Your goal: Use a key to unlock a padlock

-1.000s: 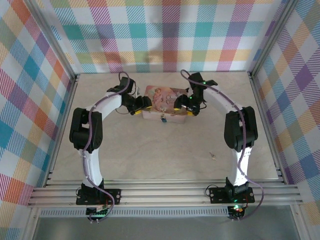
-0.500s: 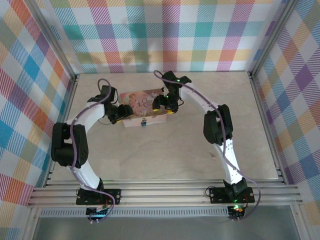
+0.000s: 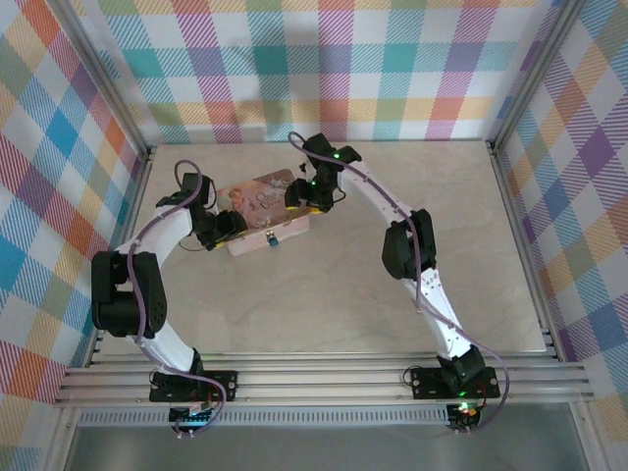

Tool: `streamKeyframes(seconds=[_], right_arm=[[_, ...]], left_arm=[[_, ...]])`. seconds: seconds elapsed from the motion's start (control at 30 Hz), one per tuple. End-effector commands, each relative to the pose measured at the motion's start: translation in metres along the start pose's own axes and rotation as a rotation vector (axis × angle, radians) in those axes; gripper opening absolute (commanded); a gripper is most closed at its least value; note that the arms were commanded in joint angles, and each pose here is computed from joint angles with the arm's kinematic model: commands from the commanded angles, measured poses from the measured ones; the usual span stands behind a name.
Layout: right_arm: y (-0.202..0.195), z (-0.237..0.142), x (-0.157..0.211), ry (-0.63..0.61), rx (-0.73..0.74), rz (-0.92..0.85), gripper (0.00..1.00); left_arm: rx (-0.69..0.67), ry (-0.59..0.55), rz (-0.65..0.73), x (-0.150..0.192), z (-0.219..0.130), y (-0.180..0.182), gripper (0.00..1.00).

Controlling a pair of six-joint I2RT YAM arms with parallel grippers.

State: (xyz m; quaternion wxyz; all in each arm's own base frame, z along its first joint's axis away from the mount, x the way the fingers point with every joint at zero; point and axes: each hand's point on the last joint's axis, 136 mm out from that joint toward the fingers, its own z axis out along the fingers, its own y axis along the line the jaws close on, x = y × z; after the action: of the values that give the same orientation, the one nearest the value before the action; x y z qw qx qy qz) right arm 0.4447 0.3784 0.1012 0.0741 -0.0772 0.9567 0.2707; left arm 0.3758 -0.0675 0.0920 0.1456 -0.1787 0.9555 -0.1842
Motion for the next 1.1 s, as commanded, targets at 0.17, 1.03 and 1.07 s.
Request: streamKeyframes(seconds=[0.17, 1.03, 1.07], right_arm=[[0.041, 0.025, -0.05, -0.152, -0.221, -0.111, 0.58], [-0.076, -0.154, 0.045, -0.145, 0.232, 0.071, 0.89], [-0.082, -0.154, 0.059, -0.14, 0.235, 0.091, 0.89]], left_arm=[[0.108, 0.042, -0.042, -0.027, 0.038, -0.03, 0.63], [0.021, -0.061, 0.114, -0.009, -0.029, -0.046, 0.73], [0.023, -0.054, 0.121, 0.0, -0.027, -0.048, 0.73]])
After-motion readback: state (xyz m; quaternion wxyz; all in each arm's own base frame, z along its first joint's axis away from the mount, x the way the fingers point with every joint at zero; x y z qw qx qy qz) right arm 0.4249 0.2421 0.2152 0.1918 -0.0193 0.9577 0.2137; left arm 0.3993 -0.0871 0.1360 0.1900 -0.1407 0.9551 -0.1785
